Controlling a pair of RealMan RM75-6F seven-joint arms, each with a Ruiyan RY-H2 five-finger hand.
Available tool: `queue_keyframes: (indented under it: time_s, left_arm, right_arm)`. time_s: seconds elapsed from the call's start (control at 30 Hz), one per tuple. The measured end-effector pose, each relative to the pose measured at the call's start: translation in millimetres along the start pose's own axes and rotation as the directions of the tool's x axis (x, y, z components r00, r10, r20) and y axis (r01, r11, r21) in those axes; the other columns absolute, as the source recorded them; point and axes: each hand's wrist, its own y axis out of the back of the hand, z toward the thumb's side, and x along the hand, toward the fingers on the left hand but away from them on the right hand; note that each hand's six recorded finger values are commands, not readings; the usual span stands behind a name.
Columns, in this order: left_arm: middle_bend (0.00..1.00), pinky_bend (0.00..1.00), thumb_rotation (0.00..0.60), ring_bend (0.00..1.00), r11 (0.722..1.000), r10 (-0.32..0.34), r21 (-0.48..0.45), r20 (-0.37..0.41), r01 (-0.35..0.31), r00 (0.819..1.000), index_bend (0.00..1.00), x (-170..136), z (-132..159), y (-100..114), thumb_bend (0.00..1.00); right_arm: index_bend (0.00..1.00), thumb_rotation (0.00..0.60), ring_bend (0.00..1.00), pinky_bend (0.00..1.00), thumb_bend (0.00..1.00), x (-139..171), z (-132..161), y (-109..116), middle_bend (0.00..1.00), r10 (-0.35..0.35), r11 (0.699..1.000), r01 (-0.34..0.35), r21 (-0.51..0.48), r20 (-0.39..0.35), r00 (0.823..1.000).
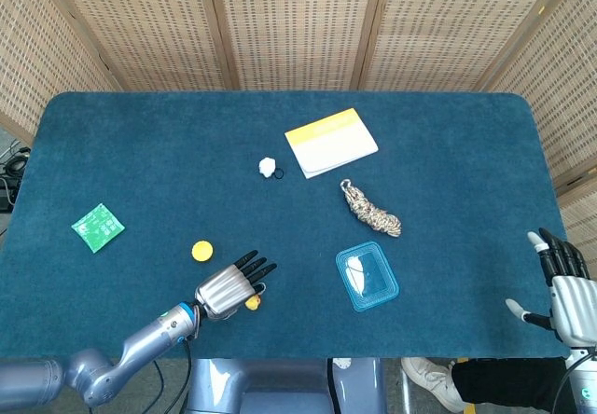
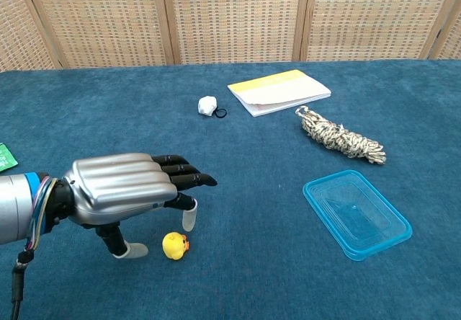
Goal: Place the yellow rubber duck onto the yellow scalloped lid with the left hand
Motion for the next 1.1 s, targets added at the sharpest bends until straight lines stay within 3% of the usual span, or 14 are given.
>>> queue_keyframes:
  time_s: [0.7,1.1]
  left_arm:
    - [0.0,0.0,0.6,0.0,1.0,-0.023,0.012,0.003,0.023,1.0,0.39,7.7,7.3,-6.0,0.35]
    - [0.0,0.0,0.6,0.0,1.0,-0.011,0.014,-0.005,0.011,1.0,0.48,9.3,8.1,-6.6,0.36]
  right_arm:
    - [0.0,0.6,0.0,0.0,0.0,0.0,-1.0,3.6,0.0,-0.015,1.0,0.015,-0.027,-0.004,1.0]
    - [0.0,0.6,0.0,0.0,0.0,0.0,-1.0,4.3,0.0,-0.017,0.999,0.016,-0.045,-0.01,1.0]
